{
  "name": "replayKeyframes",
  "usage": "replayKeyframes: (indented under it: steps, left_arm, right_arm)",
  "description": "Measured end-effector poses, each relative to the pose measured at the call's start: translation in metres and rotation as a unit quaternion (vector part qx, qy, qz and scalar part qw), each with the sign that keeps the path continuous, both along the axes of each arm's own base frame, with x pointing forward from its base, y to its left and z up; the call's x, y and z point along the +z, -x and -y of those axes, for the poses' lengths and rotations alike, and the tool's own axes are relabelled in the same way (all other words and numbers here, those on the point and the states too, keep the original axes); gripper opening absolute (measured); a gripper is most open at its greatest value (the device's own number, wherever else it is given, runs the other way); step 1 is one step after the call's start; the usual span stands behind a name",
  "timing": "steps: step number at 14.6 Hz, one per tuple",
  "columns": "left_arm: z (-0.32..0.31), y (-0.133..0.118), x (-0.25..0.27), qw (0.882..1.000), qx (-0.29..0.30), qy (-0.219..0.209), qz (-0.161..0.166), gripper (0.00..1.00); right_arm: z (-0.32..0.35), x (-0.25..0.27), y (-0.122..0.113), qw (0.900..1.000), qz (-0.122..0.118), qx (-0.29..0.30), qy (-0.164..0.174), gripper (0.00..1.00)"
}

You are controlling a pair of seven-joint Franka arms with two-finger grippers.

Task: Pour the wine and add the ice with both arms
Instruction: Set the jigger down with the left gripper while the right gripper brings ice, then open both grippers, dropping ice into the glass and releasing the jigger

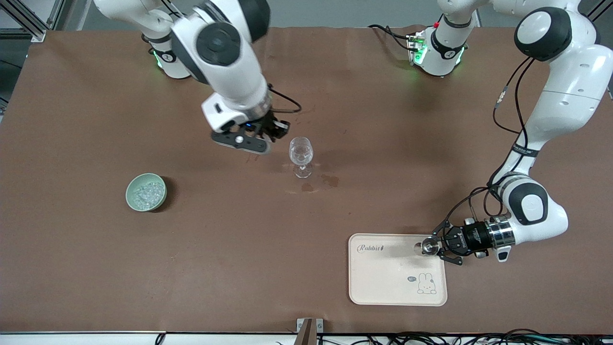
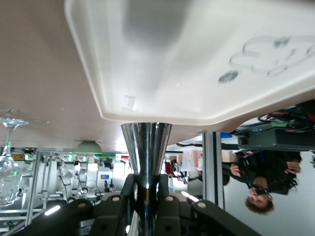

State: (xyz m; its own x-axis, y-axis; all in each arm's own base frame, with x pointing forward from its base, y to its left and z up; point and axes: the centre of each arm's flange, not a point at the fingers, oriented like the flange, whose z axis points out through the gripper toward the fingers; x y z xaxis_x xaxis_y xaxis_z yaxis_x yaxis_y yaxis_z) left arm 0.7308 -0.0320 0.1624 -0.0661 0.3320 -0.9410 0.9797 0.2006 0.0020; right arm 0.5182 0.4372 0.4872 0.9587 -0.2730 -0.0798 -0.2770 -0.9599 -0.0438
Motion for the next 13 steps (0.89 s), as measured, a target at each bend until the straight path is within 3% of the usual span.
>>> replayKeyframes:
  steps: [5,11,13]
  left_arm:
    - [-0.011,0.009,-0.049,0.998,0.038,0.041,0.013,0.21]
    - [-0.011,0.013,-0.067,0.997,0.046,0.049,0.023,0.21]
    - [-0.012,0.013,-0.067,0.997,0.047,0.048,0.024,0.37]
  right_arm:
    - [-0.035,-0.062,0.006,1.0,-0.016,0.005,0.012,0.26]
    - [-0.049,-0.085,0.012,1.0,-0.022,0.013,0.018,0.26]
    - [-0.051,-0.088,0.013,0.999,-0.023,0.014,0.018,0.26]
